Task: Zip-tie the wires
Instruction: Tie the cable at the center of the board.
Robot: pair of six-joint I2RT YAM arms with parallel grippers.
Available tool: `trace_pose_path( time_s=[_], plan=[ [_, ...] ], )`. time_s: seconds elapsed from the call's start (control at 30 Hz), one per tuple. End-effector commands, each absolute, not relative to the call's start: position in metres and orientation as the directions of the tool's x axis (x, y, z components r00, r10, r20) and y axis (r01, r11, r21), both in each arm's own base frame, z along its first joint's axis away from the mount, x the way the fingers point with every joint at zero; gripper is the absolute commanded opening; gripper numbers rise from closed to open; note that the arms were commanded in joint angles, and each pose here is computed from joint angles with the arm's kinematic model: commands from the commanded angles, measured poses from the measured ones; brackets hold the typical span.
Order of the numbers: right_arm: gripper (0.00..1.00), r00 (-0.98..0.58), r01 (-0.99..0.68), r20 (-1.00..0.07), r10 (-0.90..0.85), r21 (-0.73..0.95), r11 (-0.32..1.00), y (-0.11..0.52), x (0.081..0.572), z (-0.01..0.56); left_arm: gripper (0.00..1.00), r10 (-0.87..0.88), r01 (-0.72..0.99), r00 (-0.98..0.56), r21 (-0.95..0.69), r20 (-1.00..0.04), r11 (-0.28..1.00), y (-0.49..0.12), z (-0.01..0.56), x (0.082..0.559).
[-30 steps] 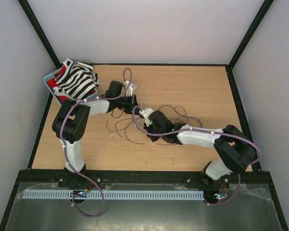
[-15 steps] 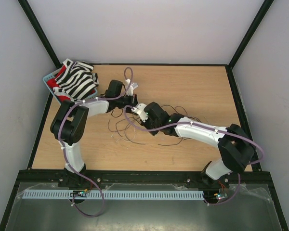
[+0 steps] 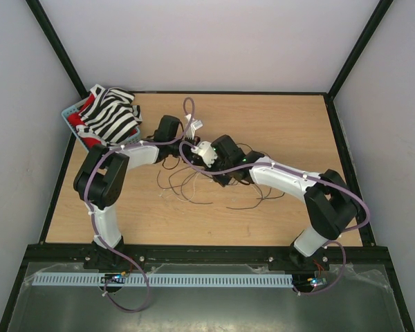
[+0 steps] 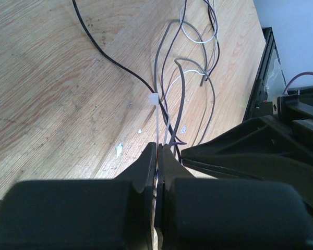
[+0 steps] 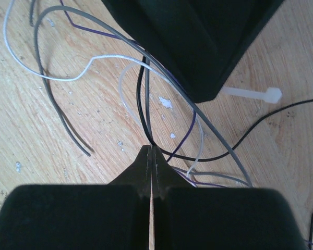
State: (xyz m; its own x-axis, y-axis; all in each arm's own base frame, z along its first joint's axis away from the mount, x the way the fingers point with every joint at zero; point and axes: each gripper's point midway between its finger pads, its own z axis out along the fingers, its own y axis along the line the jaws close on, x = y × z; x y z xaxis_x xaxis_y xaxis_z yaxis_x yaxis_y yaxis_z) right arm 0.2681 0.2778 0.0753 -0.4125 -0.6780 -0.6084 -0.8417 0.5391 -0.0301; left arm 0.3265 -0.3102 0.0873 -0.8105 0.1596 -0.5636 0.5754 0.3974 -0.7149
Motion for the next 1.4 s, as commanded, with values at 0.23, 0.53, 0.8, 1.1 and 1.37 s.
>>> trace_pose_path(
  time_s=[0.23,0.53,0.8,1.1,1.37],
  plan=[
    [0.00,-0.387,-0.882,-0.616,-0.686,0.030,0.471,0.291,0.262,0.087,0.00,0.146,0.628,-0.769,-0.693,-0.622,0.354,-0.315,0.112,0.326],
    [0.00,-0.384,-0.866,-0.620,-0.684,-0.014,0.499,0.275,0.277,0.109,0.00,0.153,0.636,-0.765,-0.697,-0.625,0.333,-0.316,0.112,0.324],
    [0.00,-0.386,-0.869,-0.625,-0.679,-0.001,0.495,0.277,0.291,0.114,0.00,0.159,0.657,-0.751,-0.706,-0.641,0.264,-0.320,0.120,0.317],
    [0.00,-0.400,-0.873,-0.604,-0.689,0.021,0.488,0.279,0.297,0.107,0.00,0.164,0.662,-0.749,-0.710,-0.642,0.240,-0.323,0.121,0.313],
    [0.00,-0.431,-0.854,-0.588,-0.684,0.021,0.521,0.271,0.304,0.101,0.00,0.168,0.662,-0.749,-0.713,-0.641,0.233,-0.324,0.120,0.311]
  ],
)
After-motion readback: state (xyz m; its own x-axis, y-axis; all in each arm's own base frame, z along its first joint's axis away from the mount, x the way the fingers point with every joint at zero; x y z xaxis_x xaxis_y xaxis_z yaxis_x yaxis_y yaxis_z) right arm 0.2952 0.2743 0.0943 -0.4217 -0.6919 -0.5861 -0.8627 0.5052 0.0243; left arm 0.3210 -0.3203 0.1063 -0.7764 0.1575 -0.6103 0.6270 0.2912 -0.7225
